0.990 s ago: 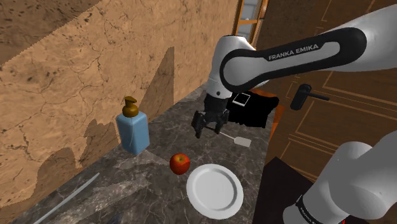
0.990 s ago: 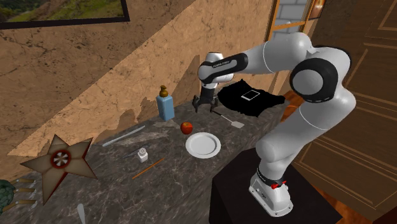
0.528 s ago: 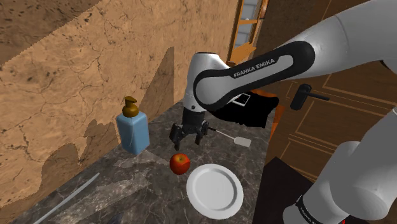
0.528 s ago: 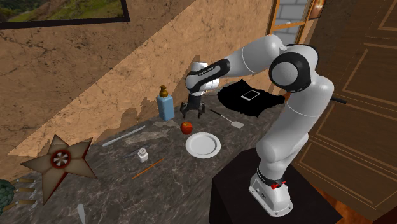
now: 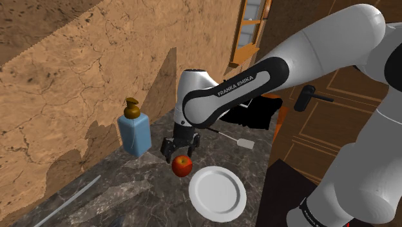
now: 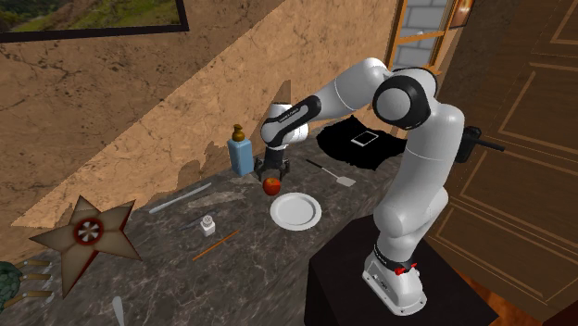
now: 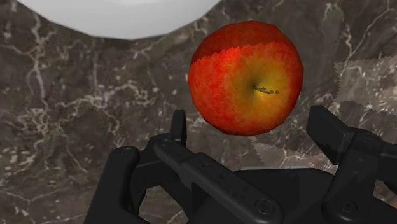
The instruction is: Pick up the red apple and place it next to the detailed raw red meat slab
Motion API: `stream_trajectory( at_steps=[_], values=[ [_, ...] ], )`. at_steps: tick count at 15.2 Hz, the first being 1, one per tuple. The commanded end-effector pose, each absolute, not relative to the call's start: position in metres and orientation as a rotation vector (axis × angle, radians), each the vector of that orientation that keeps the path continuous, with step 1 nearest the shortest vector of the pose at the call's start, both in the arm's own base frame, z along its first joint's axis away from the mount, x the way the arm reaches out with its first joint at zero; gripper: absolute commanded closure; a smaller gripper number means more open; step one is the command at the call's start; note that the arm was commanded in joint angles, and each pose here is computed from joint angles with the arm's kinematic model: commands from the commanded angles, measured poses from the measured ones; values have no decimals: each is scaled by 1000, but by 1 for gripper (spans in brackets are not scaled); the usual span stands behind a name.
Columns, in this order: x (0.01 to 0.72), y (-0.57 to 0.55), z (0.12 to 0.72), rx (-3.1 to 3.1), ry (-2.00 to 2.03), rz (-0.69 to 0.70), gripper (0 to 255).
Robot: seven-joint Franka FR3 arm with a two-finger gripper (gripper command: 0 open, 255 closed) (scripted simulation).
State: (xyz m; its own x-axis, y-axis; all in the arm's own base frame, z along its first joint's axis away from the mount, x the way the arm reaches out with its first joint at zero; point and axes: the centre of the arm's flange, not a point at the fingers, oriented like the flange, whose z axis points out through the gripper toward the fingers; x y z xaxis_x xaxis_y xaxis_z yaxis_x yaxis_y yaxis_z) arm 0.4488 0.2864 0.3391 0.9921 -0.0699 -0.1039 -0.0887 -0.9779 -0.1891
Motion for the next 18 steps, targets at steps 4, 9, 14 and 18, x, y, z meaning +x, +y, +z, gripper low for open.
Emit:
stream_trajectory(
  at_steps=[4,9,14,18],
  values=[
    [447,288,324,-2941,118,142,0],
    [447,288,324,-2941,118,142,0],
    [448,288,325,-2941,118,142,255],
    [447,288,325,-2941,118,142,255]
  ],
)
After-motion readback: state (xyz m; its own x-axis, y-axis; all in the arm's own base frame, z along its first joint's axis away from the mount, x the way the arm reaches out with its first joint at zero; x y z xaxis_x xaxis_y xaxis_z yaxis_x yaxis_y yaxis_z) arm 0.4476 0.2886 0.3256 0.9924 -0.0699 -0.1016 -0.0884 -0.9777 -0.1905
